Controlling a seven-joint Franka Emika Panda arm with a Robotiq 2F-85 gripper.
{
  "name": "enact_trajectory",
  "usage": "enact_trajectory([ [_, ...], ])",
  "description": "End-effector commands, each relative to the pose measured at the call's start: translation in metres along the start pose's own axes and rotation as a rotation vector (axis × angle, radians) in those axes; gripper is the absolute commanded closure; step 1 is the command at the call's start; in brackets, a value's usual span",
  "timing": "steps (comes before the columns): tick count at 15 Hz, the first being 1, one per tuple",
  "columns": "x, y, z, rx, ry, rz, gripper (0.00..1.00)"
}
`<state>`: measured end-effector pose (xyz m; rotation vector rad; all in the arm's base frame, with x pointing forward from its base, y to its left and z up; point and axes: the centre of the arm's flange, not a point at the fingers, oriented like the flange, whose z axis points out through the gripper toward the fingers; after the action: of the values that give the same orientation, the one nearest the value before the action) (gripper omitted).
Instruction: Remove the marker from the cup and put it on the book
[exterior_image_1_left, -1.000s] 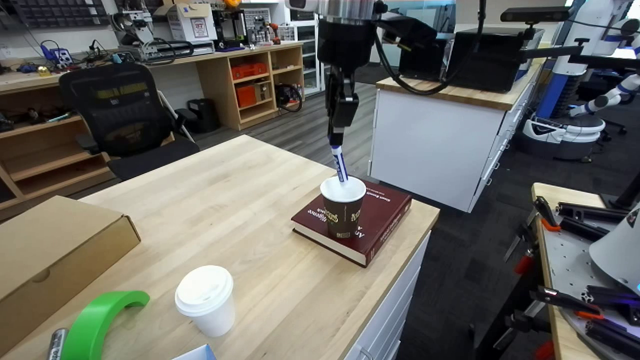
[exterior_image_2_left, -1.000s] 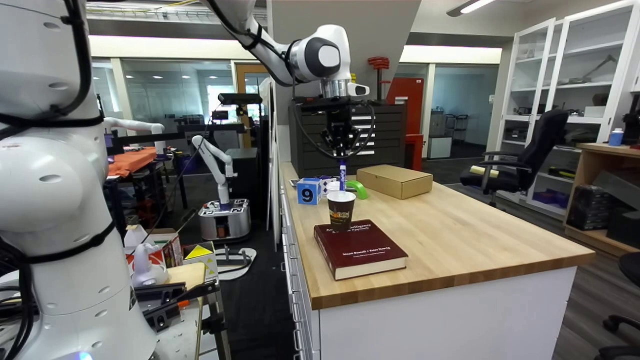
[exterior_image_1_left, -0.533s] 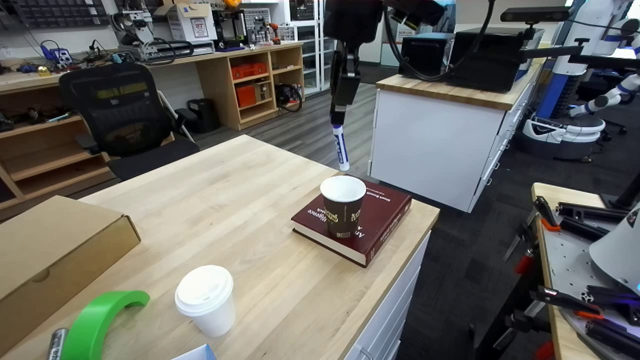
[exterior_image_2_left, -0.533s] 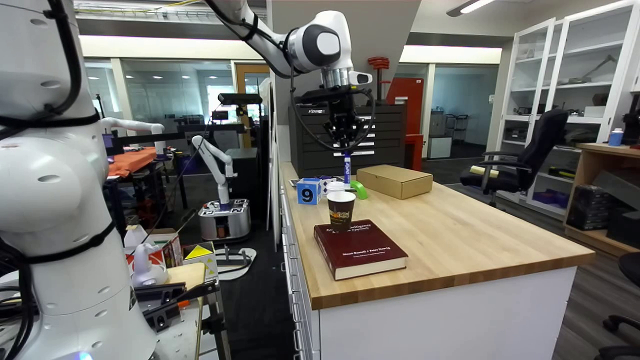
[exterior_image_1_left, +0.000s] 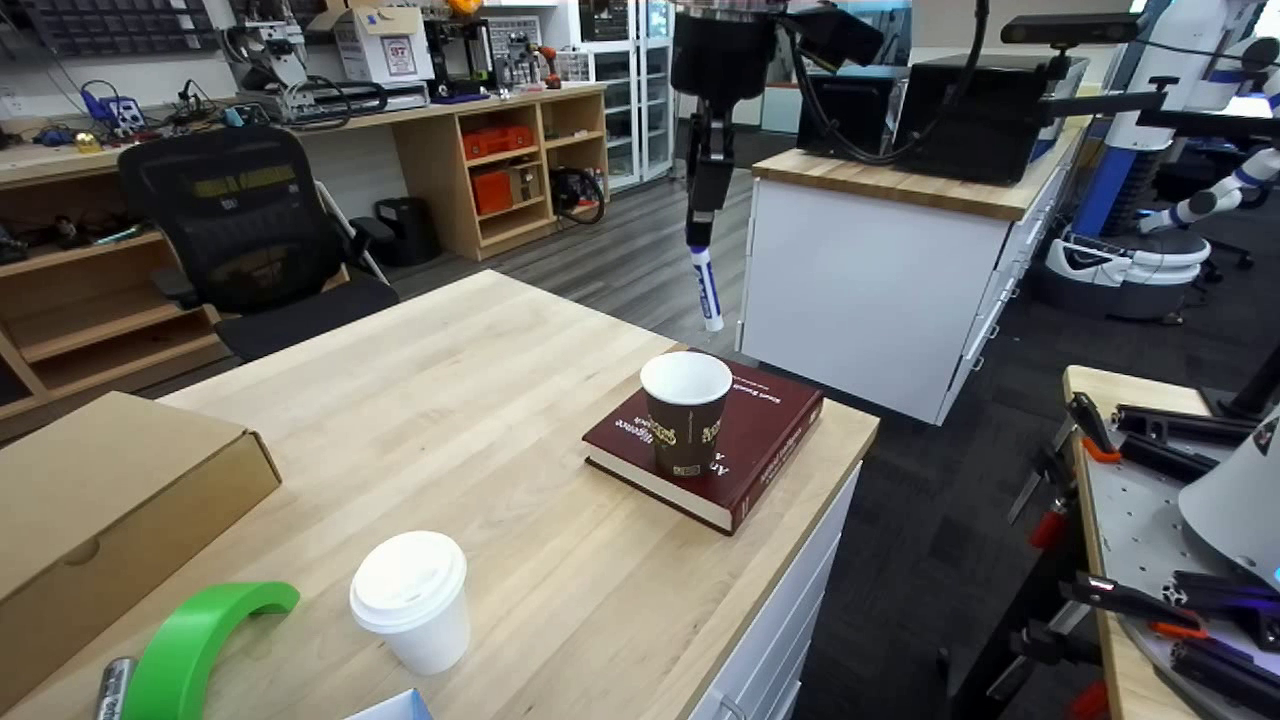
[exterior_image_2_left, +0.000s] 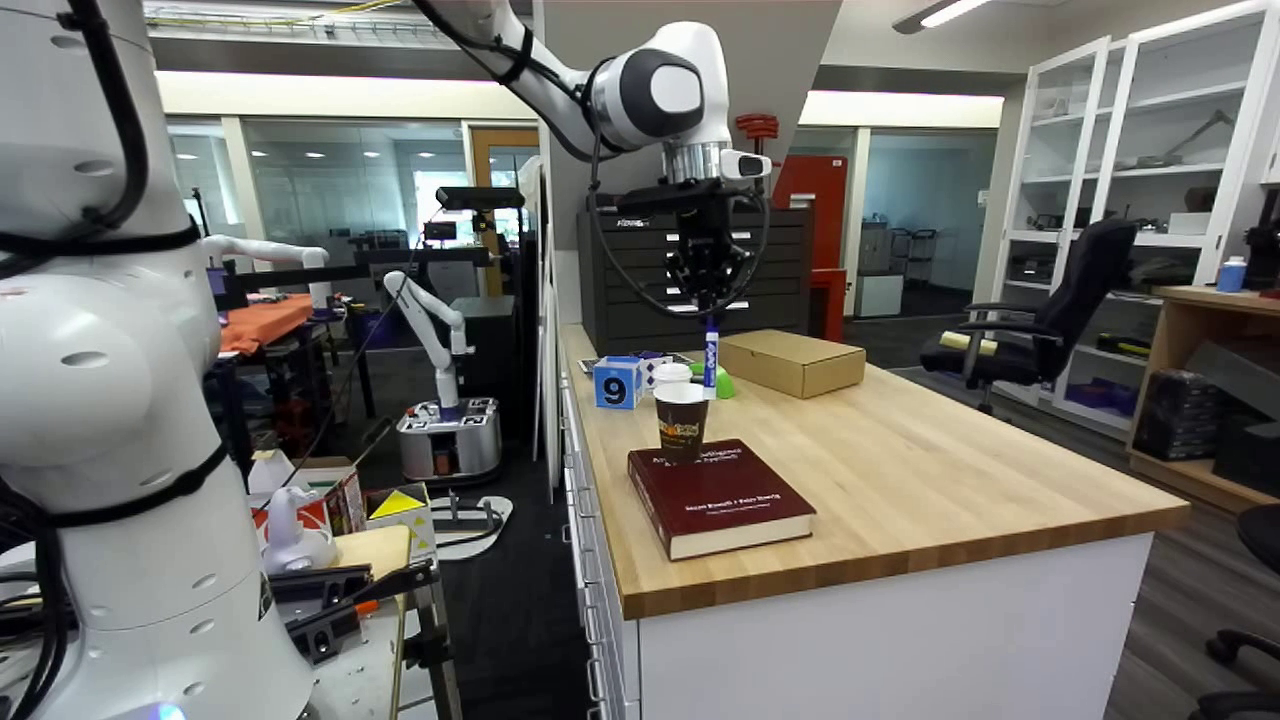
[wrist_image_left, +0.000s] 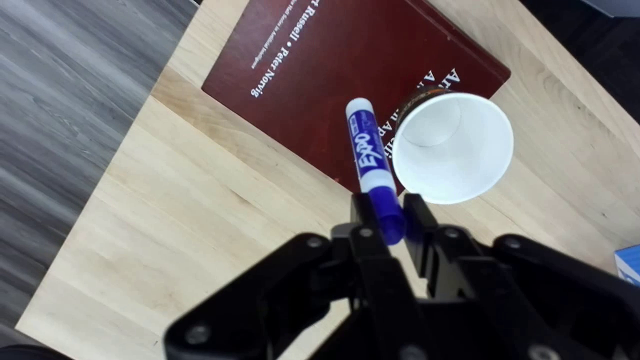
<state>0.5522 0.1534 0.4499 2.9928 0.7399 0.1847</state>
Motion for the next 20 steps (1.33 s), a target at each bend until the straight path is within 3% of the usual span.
enact_trajectory([
  [1, -0.016, 0.011, 0.006, 0.017, -0.05, 0.047, 0.95],
  [20, -0.008, 0.06, 0.12, 0.218, -0.355, 0.127, 0.95],
])
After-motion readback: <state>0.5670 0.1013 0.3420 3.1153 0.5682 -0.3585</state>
